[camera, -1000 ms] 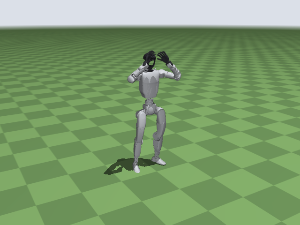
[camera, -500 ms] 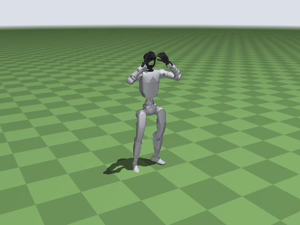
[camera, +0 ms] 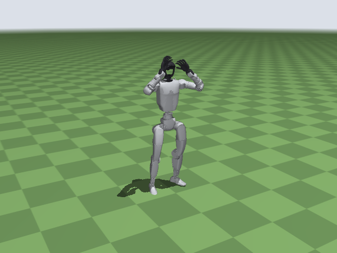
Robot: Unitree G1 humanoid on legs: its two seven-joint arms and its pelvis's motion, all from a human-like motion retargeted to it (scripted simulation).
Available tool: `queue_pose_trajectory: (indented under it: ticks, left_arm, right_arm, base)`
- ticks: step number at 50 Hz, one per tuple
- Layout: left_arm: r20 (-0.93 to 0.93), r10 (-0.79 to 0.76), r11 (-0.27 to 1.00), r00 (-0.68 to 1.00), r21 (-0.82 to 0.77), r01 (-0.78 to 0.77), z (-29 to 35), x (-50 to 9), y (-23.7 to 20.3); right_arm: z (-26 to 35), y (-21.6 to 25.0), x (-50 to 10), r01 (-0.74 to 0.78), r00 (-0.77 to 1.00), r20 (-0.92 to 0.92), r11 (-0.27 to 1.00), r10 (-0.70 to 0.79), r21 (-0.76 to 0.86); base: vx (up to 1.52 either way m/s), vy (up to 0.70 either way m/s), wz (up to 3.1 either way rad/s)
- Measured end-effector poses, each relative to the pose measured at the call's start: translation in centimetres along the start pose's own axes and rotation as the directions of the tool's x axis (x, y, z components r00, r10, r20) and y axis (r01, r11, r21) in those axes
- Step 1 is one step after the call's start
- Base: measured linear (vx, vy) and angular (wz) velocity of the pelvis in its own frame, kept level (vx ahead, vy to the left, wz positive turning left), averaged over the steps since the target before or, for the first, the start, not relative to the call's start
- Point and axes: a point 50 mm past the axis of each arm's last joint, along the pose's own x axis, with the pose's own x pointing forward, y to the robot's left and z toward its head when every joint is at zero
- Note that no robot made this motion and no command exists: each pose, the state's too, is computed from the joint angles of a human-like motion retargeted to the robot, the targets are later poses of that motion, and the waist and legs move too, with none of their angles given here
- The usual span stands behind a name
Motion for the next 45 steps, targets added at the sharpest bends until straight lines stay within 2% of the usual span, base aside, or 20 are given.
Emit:
queue_pose_trajectory:
  ticks: [2,5,8,10,14,17,20,23,25,28,32,35,38,41,45]
  left_arm:
    - [-0.008,0.023,0.997,1.000,0.078,-0.022,-2.2,2.7,-1.8]
    - [-0.151,0.047,0.986,0.987,0.167,-0.022,-6.9,6.4,-5.3]
    - [-0.390,-0.013,0.983,0.921,0.162,0.083,-11.1,8.2,-7.7]
    - [-0.475,-0.065,0.983,0.878,0.123,0.140,-12.4,8.0,-8.3]
    - [-0.315,-0.001,0.992,0.949,0.120,0.041,-9.9,6.1,-6.9]
    - [-0.165,0.076,0.996,0.983,0.063,-0.067,-5.7,2.5,-3.5]
    - [-0.086,0.102,0.995,0.991,0.000,-0.103,-1.7,-0.7,0.4]
    - [-0.011,0.131,0.991,0.991,0.002,-0.131,-0.1,-0.1,1.0]
    - [0.040,0.129,0.988,0.991,0.080,-0.132,-0.7,2.1,0.4]
    - [-0.021,0.105,0.980,0.994,0.169,-0.100,-4.2,6.4,-2.6]
    - [-0.251,-0.018,0.977,0.968,0.200,0.070,-9.2,9.3,-5.6]
    - [-0.332,-0.073,0.980,0.940,0.149,0.129,-10.4,8.6,-6.9]
    - [-0.241,-0.018,0.995,0.970,0.093,0.041,-8.2,6.7,-6.4]
    - [-0.155,0.057,0.998,0.986,0.011,-0.056,-4.3,2.1,-3.6]
    - [-0.091,0.145,0.984,0.985,-0.094,-0.154,0.5,-1.7,0.5]
  right_arm:
    - [-1.2,2.6,2.9,0.011,1.000,0.019,0.996,-0.009,-0.092]
    - [-3.2,7.8,6.4,-0.075,0.995,-0.081,0.992,0.067,-0.103]
    - [-5.6,11.3,7.6,-0.238,0.948,-0.239,0.967,0.210,-0.093]
    - [-6.5,12.1,7.3,-0.302,0.922,-0.280,0.950,0.268,-0.085]
    - [-5.4,9.3,6.2,-0.206,0.972,-0.141,0.970,0.187,-0.131]
    - [-3.0,5.0,3.4,-0.113,0.993,0.021,0.983,0.117,-0.142]
    - [-0.4,1.3,0.3,-0.138,0.987,0.083,0.990,0.141,-0.036]
    - [0.4,1.1,-0.1,-0.141,0.986,0.086,0.990,0.141,-0.002]
    - [-0.2,2.0,1.1,-0.104,0.990,0.088,0.992,0.111,-0.070]
    - [-2.7,6.3,3.9,-0.094,0.996,-0.023,0.986,0.092,-0.140]
    - [-5.8,11.6,5.4,-0.266,0.945,-0.235,0.953,0.228,-0.145]
    - [-6.1,13.4,4.8,-0.352,0.904,-0.292,0.931,0.312,-0.095]
    - [-4.7,11.2,4.7,-0.237,0.959,-0.185,0.967,0.216,-0.098]
    - [-1.6,5.5,2.9,-0.080,0.997,0.002,0.994,0.081,-0.077]
    - [2.7,-1.0,-0.3,0.025,0.995,0.089,0.991,-0.037,0.130]
  base:
    - [0.00,-0.02,0.30]
    - [-0.01,-0.03,0.26]
    - [-0.01,0.00,0.14]
    - [0.00,0.00,0.00]
    - [0.00,0.00,0.00]
    - [0.00,0.00,0.00]
    - [0.00,0.00,0.00]
    - [0.00,0.00,0.00]
    - [0.00,0.00,0.00]
    - [-0.01,-0.04,-0.12]
    - [0.00,0.00,0.00]
    - [0.00,0.00,0.00]
    - [0.00,0.00,0.00]
    - [0.00,0.04,0.08]
    - [0.00,0.02,0.04]
